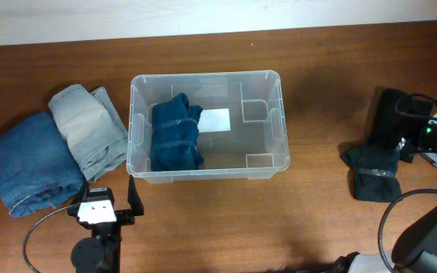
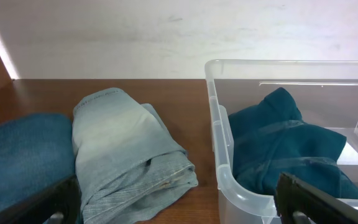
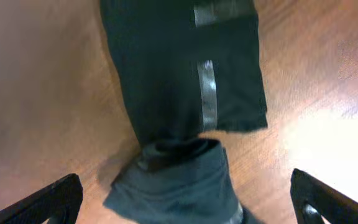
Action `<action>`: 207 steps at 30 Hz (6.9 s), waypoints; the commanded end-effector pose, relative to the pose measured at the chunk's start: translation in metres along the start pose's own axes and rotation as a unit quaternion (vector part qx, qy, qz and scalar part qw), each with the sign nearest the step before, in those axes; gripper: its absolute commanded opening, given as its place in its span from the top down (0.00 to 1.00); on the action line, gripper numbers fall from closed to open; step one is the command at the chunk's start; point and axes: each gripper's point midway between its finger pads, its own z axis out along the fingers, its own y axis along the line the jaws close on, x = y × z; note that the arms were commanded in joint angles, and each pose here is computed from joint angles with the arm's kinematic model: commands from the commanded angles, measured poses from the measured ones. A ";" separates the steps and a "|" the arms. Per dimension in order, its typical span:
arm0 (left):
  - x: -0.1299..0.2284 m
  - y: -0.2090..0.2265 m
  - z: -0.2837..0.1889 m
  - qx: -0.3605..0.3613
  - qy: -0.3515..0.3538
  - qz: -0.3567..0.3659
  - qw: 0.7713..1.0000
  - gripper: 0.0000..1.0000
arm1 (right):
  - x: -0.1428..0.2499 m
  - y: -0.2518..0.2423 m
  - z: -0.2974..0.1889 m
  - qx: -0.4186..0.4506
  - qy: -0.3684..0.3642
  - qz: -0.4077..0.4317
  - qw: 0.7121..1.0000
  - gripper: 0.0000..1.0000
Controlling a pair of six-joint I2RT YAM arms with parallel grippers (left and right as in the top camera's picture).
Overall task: Pack container
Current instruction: 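Lower the right gripper onto the black folded item and grasp it, then lift the black item and carry it into the bin beside the shirt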
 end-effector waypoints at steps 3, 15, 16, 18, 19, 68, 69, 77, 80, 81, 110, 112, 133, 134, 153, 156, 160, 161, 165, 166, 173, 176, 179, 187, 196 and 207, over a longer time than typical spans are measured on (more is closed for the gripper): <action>0.001 0.000 0.000 0.002 0.000 0.007 1.000 0.01 | -0.012 -0.014 -0.002 0.006 -0.023 0.025 0.999 0.02; 0.001 0.000 0.000 0.002 0.000 0.007 1.000 0.01 | -0.052 -0.027 0.031 -0.090 -0.076 0.033 0.992 0.01; 0.001 0.000 0.000 0.002 0.000 0.007 1.000 0.01 | -0.053 -0.025 0.037 -0.098 -0.077 0.031 0.992 0.02; 0.001 0.000 0.000 0.002 0.000 0.007 1.000 0.01 | -0.056 -0.023 0.047 -0.111 -0.079 0.029 0.990 0.02; 0.001 0.000 0.000 0.002 0.000 0.007 1.000 0.01 | -0.056 -0.022 0.053 -0.119 -0.077 0.029 0.989 0.02; 0.001 0.000 0.000 0.002 0.000 0.007 1.000 0.01 | -0.088 0.022 -0.023 -0.164 -0.163 -0.008 0.973 0.80; 0.001 0.000 0.000 0.002 0.000 0.007 1.000 0.01 | -0.089 0.030 -0.033 -0.168 -0.169 -0.016 0.971 0.80; 0.001 0.000 0.000 0.002 0.000 0.007 1.000 0.01 | -0.093 0.049 -0.102 -0.128 -0.222 -0.042 0.966 0.80; 0.001 0.000 0.000 0.002 0.000 0.007 1.000 0.01 | -0.089 0.014 -0.092 -0.038 -0.212 -0.013 0.976 0.80; 0.001 0.000 0.000 0.002 0.000 0.007 1.000 0.01 | -0.086 0.002 -0.086 -0.015 -0.201 -0.003 0.979 0.80; 0.001 0.000 0.000 0.002 0.000 0.007 1.000 0.01 | -0.077 -0.095 0.073 -0.093 -0.106 0.065 0.988 0.10; 0.001 0.000 0.000 0.002 0.000 0.007 1.000 0.01 | -0.075 -0.089 0.081 -0.104 -0.101 0.056 0.988 0.09; 0.001 0.000 0.000 0.002 0.000 0.007 1.000 0.01 | -0.048 -0.087 0.119 -0.111 -0.047 0.070 0.990 0.59; 0.001 0.000 0.000 0.002 0.000 0.007 1.000 0.01 | -0.047 -0.087 0.119 -0.111 -0.045 0.070 0.990 0.65; 0.001 0.000 0.000 0.002 0.000 0.007 1.000 0.01 | -0.125 -0.010 -0.011 -0.236 -0.151 0.007 0.960 0.96; 0.001 0.000 0.000 0.002 0.000 0.007 1.000 0.01 | -0.129 0.016 -0.040 -0.246 -0.172 -0.023 0.954 0.96; 0.001 0.000 0.000 0.002 0.000 0.007 1.000 0.01 | -0.120 0.065 -0.088 -0.286 -0.182 -0.051 0.939 0.96; 0.001 0.000 0.000 0.002 0.000 0.007 1.000 0.01 | -0.116 0.080 -0.103 -0.302 -0.185 -0.059 0.933 0.96; 0.001 0.000 0.000 0.002 0.000 0.007 1.000 0.01 | -0.085 0.133 -0.165 -0.359 -0.181 -0.084 0.912 0.96; 0.001 0.000 0.000 0.002 0.000 0.007 1.000 0.01 | -0.071 0.148 -0.183 -0.370 -0.179 -0.098 0.906 0.96; 0.001 0.000 0.000 0.002 0.000 0.007 1.000 0.01 | 0.011 0.226 -0.235 -0.411 -0.125 -0.150 0.891 0.96; 0.001 0.000 0.000 0.002 0.000 0.007 1.000 0.01 | 0.041 0.259 -0.230 -0.423 -0.083 -0.173 0.886 0.96; 0.001 0.000 0.000 0.002 0.000 0.007 1.000 0.01 | 0.075 0.294 -0.214 -0.414 -0.040 -0.196 0.888 0.96; 0.001 0.000 0.000 0.002 0.000 0.007 1.000 0.01 | 0.138 0.360 -0.166 -0.363 0.023 -0.185 0.913 0.96; 0.001 0.000 0.000 0.002 0.000 0.007 1.000 0.01 | 0.195 0.393 -0.095 -0.288 0.094 -0.127 0.945 0.96; 0.001 0.000 0.000 0.002 0.000 0.007 1.000 0.01 | 0.213 0.397 -0.050 -0.220 0.086 -0.068 0.969 0.96</action>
